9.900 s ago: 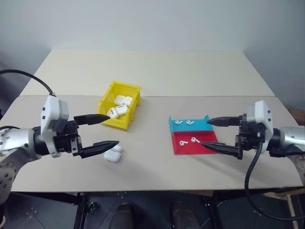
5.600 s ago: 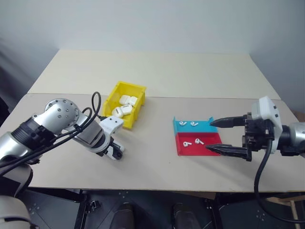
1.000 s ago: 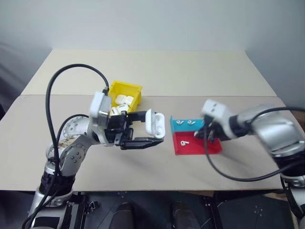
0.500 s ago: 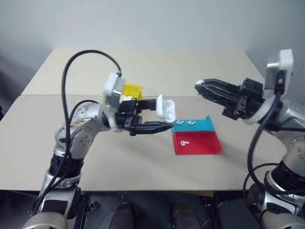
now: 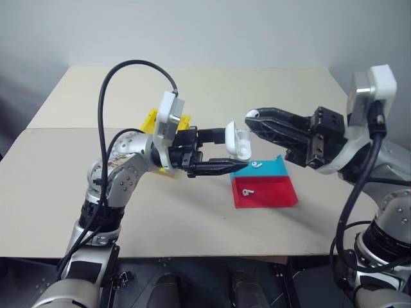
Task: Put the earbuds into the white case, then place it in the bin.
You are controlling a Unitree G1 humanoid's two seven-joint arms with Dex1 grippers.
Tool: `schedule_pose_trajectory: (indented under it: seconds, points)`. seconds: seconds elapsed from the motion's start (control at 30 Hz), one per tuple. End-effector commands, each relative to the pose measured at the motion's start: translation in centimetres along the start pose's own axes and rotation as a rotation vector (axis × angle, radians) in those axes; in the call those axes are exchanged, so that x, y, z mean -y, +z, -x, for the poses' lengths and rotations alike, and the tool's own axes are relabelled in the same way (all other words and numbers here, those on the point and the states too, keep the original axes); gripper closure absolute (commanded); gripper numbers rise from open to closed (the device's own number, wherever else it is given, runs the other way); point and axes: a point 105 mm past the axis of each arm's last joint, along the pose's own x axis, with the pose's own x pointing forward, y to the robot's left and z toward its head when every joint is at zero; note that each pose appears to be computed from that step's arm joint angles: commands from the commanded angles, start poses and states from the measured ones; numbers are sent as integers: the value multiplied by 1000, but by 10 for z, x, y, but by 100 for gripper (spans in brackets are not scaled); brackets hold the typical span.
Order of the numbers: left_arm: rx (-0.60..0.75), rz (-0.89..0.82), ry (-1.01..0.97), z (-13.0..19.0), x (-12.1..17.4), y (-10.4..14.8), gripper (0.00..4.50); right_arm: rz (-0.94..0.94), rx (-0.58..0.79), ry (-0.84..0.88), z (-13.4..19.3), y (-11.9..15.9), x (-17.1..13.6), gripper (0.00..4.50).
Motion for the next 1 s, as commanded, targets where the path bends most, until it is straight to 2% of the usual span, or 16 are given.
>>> schedule_pose_trajectory:
  seconds: [0.03,0.53,0.87,0.93,1.0]
  points:
    - [8,-32,-14,-2,3,7,169,45,13,23,-2,5,-7,388]
    - [12,-42,-9,0,3,8,169,91,-55,-2,-8,-13,-2,388]
    - [15,-50,16,1,-3,9,169,112,-79,-1,-5,-15,-2,67]
    - [16,-51,20,1,-4,9,169,115,-77,-8,-4,-13,0,13]
    - [20,-51,21,1,-4,9,169,115,-71,-13,-3,-12,1,5]
